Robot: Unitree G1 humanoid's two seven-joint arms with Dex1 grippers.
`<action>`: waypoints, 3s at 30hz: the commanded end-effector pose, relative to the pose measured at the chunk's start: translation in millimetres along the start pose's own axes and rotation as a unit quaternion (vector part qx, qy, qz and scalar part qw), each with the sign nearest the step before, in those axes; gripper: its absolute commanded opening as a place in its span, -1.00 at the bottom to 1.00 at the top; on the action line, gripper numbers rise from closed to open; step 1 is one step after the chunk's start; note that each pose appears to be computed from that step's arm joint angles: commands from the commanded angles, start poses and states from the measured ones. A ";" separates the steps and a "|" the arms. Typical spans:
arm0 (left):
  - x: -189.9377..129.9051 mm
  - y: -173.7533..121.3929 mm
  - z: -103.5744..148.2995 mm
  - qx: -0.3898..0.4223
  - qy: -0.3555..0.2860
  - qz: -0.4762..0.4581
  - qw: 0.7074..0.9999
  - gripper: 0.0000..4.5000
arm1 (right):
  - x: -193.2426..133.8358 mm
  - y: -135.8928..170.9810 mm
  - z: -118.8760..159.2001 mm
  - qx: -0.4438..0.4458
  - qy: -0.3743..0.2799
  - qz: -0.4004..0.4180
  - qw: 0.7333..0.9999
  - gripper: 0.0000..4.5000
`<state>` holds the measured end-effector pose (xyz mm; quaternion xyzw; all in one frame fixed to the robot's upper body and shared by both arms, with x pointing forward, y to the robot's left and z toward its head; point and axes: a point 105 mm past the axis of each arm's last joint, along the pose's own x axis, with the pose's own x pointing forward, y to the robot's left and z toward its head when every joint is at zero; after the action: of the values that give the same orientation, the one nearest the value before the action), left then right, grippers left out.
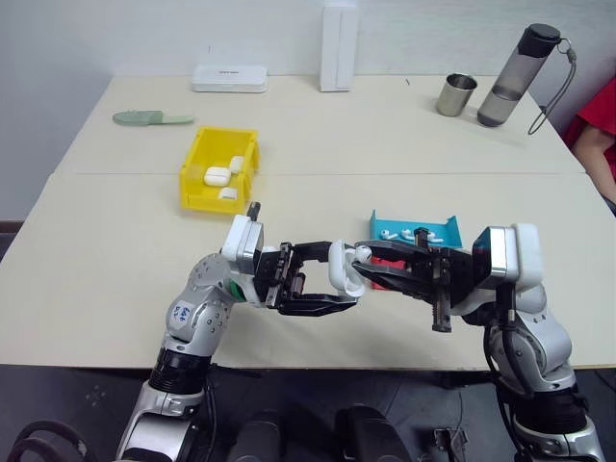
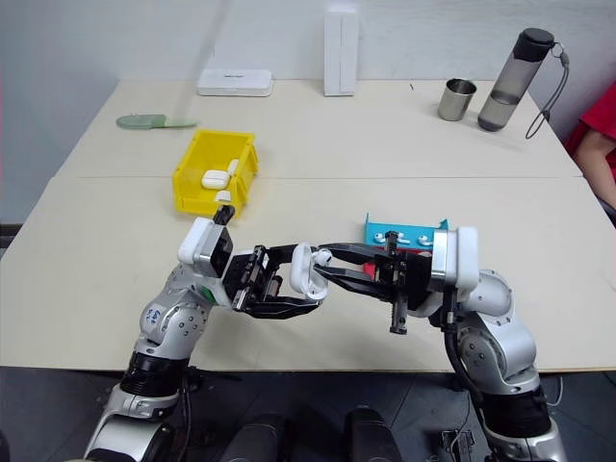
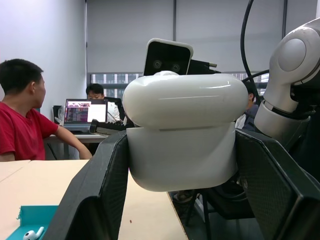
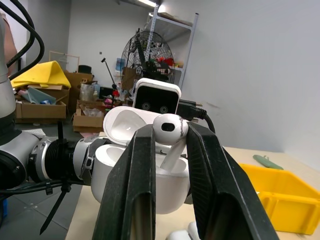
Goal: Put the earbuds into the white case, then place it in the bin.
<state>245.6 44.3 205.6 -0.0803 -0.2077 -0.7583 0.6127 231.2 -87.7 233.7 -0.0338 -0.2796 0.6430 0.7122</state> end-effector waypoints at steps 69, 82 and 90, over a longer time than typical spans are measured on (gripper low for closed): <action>8.0 -3.2 22.2 0.072 -0.030 -0.022 0.997 0.25 | -9.2 -9.5 4.4 -0.002 0.089 0.043 0.995 -0.79; 0.4 -3.0 11.7 0.059 0.001 -0.015 0.998 0.25 | -9.3 -6.5 1.8 -0.029 0.206 0.130 0.969 -0.79; 0.8 -1.5 7.5 0.059 0.006 -0.015 0.998 0.25 | 3.4 -1.9 -2.9 -0.005 0.240 0.152 0.959 -0.79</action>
<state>247.0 45.2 196.1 -0.0420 -0.2008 -0.7604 0.6161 239.4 -90.3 243.3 -0.2257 -0.1248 0.7000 0.6659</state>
